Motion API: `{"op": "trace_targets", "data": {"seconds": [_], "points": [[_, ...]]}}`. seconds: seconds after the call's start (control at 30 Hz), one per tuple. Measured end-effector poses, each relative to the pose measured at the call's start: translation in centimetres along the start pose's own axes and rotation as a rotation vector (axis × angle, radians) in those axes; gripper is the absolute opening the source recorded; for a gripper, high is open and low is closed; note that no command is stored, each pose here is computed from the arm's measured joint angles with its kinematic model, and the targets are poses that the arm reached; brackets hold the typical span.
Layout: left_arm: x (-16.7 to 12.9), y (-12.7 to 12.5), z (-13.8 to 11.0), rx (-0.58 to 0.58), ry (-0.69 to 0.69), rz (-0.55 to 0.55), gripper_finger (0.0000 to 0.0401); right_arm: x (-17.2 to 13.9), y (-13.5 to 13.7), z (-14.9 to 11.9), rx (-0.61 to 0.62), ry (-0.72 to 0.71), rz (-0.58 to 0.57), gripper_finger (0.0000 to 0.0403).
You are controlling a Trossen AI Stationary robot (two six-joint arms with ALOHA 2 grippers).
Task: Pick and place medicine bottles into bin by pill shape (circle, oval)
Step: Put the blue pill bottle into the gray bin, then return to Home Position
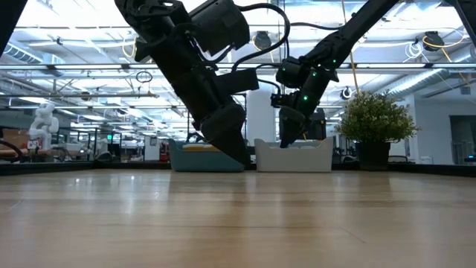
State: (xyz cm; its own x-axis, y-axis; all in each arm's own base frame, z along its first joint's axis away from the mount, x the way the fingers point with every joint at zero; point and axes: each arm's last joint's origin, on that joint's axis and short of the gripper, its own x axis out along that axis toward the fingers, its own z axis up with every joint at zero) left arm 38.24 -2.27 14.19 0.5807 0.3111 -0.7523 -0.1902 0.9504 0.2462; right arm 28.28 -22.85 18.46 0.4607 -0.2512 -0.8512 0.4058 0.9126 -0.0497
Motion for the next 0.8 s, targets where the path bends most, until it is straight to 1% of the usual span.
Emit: {"op": "trace_targets", "data": {"seconds": [0.47,0.6,0.8], "points": [[0.0,0.0,0.0,0.000,0.000,0.003,0.0244,-0.2,0.0,0.1,0.002,-0.014,-0.004,0.0180],[-0.9,0.3,0.4,0.007,-0.014,0.003,0.0243,-2.0,0.0,0.6,0.000,-0.060,-0.014,0.0197],[-4.3,1.9,1.9,-0.046,-0.079,0.001,0.0243,-6.3,1.0,1.0,-0.011,-0.116,-0.010,0.0210]]}}
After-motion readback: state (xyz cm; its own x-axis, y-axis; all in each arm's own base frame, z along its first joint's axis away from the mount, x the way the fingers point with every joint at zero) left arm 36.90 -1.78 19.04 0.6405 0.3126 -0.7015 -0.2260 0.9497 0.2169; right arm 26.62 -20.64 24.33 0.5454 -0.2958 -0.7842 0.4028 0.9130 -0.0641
